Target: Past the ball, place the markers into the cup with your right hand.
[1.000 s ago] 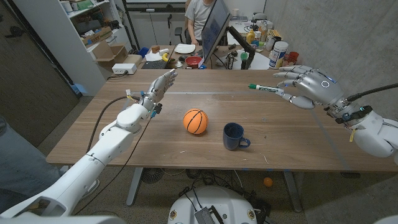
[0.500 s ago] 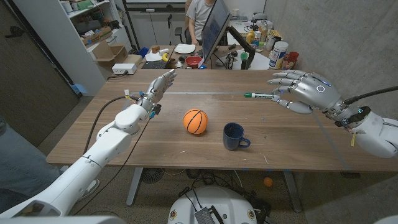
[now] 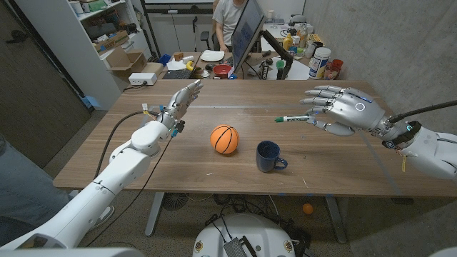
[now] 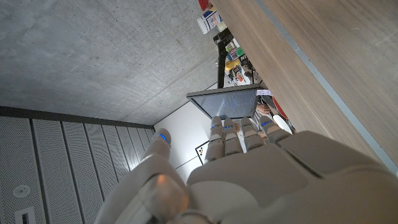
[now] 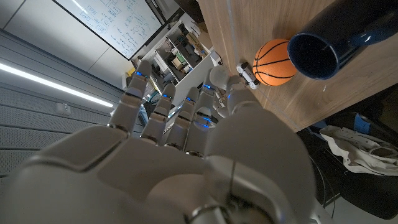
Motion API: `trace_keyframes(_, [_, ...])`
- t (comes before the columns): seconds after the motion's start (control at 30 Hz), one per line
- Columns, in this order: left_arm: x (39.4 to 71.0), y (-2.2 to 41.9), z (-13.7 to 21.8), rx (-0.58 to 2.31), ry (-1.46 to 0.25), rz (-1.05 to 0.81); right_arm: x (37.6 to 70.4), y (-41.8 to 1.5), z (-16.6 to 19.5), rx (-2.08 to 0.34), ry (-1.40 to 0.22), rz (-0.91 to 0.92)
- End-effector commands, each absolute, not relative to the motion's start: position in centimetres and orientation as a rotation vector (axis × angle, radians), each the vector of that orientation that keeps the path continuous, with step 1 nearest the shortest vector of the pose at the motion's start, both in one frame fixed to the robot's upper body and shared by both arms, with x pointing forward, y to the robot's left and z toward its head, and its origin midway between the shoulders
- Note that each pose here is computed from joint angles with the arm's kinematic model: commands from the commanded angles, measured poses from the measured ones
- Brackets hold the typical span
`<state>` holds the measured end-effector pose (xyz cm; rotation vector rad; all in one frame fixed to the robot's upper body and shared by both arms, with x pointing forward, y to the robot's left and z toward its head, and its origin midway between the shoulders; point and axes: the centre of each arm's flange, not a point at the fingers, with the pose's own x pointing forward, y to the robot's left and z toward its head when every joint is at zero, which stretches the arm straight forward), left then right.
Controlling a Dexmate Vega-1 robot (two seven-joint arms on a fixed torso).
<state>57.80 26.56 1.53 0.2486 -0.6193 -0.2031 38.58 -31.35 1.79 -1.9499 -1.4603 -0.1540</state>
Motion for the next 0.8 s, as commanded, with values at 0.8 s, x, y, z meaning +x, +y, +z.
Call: trace_keyframes(0.8, [58.1,30.0,1.8,0.239,-0.639,-0.216,38.2,-26.7,0.6,-2.145,-1.421,-0.076])
